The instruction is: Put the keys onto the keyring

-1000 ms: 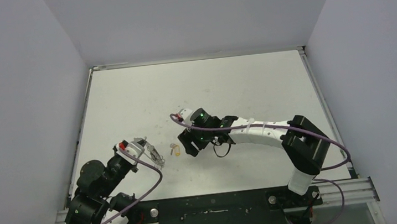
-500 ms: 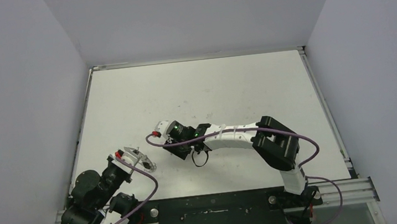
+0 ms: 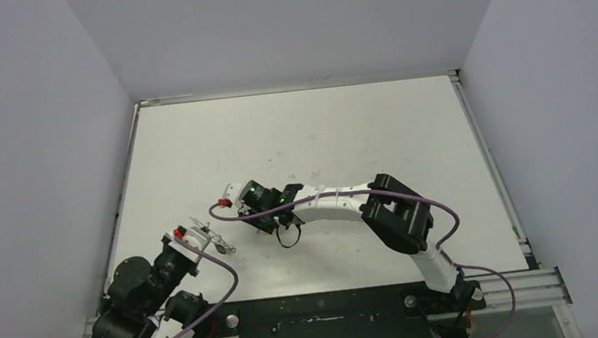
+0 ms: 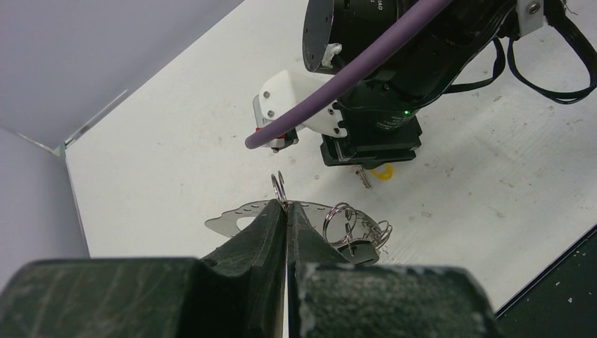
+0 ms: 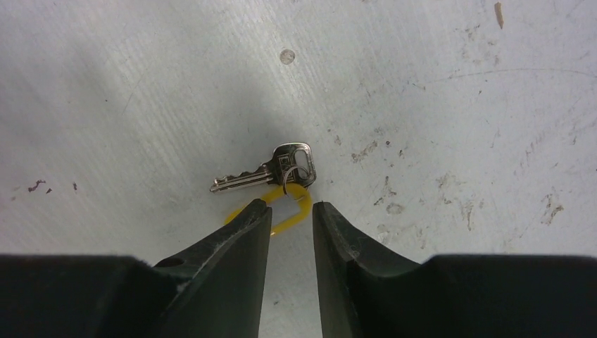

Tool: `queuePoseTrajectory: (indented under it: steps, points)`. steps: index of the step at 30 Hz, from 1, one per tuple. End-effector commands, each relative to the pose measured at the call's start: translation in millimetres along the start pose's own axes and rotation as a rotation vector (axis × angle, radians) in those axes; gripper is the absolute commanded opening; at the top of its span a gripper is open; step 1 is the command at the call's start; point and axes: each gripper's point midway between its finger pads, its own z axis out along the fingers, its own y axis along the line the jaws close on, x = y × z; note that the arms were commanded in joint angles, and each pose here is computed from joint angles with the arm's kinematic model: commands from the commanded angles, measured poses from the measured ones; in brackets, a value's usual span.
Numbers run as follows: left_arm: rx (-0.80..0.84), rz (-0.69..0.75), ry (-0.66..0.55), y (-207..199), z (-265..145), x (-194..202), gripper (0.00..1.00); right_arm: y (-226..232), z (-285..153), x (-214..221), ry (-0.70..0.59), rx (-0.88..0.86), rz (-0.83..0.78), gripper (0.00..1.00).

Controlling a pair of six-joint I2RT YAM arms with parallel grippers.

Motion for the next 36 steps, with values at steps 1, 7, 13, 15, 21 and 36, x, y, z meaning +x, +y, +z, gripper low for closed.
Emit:
queuePoseTrajectory:
  steps: [1,7,13,15,21,36]
  points:
    - [-0.014,0.002,-0.086,5,-4,-22,0.00,1,2,-11,-0.014,-0.004,-0.014,0.28]
    - [-0.002,0.002,-0.090,3,-2,-23,0.00,-2,7,-6,-0.007,0.000,-0.005,0.18]
    - [0.011,-0.005,-0.094,0,-1,-23,0.00,-2,8,-12,-0.032,-0.035,0.010,0.38]
    - [0.013,-0.006,-0.090,-1,1,-22,0.00,-2,8,-13,-0.035,-0.040,0.003,0.42]
    - [0.024,-0.007,-0.093,-3,3,-21,0.00,-6,10,-18,-0.044,-0.038,0.016,0.42]
    - [0.041,-0.012,-0.086,-7,6,-16,0.00,-5,32,-19,-0.062,-0.129,0.104,0.23]
